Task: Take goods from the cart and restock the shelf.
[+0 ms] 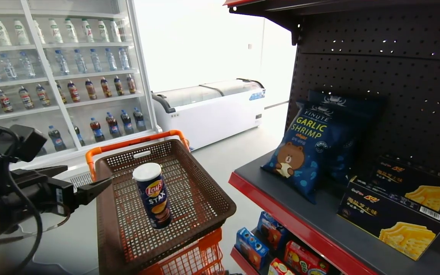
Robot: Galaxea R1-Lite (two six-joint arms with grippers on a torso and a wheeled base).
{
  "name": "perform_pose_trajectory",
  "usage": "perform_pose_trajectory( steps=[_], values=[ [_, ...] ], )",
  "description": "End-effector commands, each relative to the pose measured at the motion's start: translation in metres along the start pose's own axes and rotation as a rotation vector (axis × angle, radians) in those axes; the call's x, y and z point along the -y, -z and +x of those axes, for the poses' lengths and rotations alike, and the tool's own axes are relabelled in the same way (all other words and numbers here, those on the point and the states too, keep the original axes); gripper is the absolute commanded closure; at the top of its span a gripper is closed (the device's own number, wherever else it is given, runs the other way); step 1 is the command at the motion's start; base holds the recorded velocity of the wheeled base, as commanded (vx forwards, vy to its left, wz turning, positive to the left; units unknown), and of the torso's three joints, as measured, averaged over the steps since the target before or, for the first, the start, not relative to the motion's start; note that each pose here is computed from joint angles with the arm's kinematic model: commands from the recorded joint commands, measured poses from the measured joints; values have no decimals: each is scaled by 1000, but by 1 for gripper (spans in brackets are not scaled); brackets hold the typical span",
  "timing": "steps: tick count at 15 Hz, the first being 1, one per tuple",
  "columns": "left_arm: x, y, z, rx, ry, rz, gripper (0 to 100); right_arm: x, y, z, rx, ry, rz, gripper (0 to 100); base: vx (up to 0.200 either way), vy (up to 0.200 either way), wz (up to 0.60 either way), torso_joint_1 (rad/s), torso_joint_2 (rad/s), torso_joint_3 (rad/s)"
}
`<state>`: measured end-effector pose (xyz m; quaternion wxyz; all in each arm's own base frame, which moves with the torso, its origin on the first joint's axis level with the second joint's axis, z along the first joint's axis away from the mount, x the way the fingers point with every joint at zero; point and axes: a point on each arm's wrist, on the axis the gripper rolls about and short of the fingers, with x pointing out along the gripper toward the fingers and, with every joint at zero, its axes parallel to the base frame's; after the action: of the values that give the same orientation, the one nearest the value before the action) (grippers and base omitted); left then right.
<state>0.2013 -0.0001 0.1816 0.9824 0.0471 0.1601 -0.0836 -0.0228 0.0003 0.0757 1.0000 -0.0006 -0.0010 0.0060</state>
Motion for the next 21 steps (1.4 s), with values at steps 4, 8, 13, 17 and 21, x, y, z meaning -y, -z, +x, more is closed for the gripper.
perform_pose_trajectory(
  steps=[4,8,13,17,21],
  values=[
    [4,49,67,-135,55,-11,0,0,0,0,1,0,0,0,0,0,0,0,0,0],
    [12,65,101,-142,89,-27,0,0,0,0,1,0,0,0,0,0,0,0,0,0],
    [20,82,129,-110,109,-14,0,0,0,0,0,0,0,0,0,0,0,0,0,0],
    [21,95,143,-55,106,-4,0,0,0,0,1,0,0,0,0,0,0,0,0,0],
    [22,106,155,3,103,10,0,0,0,0,1,0,0,0,0,0,0,0,0,0]
  ],
)
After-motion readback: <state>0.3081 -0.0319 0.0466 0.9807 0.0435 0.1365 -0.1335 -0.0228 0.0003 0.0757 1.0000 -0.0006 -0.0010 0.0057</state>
